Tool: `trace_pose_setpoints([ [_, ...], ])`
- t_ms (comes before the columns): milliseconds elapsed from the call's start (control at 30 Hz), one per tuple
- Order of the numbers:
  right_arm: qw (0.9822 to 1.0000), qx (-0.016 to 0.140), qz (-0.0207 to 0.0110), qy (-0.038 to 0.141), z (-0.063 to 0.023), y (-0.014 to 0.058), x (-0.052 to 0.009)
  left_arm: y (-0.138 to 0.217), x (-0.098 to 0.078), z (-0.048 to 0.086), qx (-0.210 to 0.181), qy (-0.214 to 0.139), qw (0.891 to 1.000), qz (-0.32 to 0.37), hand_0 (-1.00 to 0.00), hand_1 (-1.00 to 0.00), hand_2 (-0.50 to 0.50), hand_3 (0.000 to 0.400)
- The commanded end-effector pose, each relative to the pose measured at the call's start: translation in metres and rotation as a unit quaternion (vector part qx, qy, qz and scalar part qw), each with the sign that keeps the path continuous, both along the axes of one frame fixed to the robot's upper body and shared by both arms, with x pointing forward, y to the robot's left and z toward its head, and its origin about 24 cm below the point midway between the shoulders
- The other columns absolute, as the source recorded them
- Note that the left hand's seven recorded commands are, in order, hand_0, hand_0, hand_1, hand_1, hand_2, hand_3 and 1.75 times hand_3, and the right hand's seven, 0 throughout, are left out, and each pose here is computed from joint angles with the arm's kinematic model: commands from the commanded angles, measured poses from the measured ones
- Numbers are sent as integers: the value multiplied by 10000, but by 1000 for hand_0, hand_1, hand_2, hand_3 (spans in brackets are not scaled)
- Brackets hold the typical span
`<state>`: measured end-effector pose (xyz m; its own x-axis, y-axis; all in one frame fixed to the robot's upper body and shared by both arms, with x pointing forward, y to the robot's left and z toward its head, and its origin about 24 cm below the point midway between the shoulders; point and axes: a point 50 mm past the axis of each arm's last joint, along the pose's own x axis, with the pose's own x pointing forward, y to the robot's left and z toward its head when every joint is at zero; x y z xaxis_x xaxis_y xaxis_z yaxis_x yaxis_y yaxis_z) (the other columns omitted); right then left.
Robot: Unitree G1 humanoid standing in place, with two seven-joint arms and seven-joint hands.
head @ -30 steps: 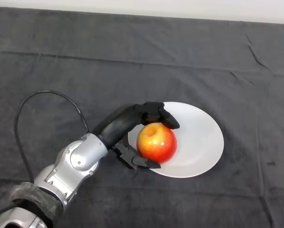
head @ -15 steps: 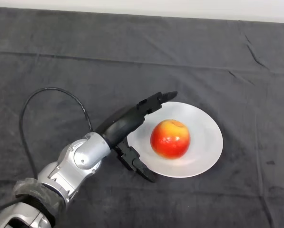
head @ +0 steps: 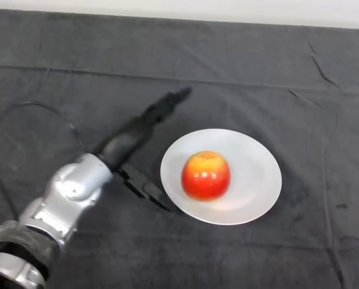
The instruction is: Move the apple to the plate
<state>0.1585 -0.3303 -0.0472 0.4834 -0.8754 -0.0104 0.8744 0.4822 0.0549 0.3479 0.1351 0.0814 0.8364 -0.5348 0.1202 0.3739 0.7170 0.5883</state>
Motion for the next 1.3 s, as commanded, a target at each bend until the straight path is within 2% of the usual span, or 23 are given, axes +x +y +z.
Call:
trace_pose_setpoints([
  [33, 9848, 1339, 99, 1099, -543, 558, -416, 87, 111, 311, -157, -501, 9986, 69, 0, 0, 0, 0],
  [233, 9848, 1338, 97, 1102, -543, 558, -416, 471, 145, 432, -663, -686, 9926, 747, 0, 0, 0, 0],
  [400, 9848, 1337, 97, 1103, -543, 559, -416, 829, 126, 509, -1092, -860, 9807, 1378, 0, 0, 0, 0],
  [633, 9848, 1337, 97, 1103, -543, 559, -416, 1271, 38, 554, -1497, -1089, 9579, 2192, 0, 0, 0, 0],
  [900, 9848, 1337, 97, 1103, -543, 559, -416, 1712, -108, 603, -1683, -1323, 9315, 2939, 0, 0, 0, 0],
  [1100, 9848, 1337, 97, 1103, -543, 559, -416, 2049, -273, 656, -1775, -1560, 9074, 3477, 0, 0, 0, 0],
  [1300, 9848, 1337, 97, 1102, -542, 560, -416, 2292, -445, 628, -1860, -1750, 8800, 4005, 0, 0, 0, 0],
])
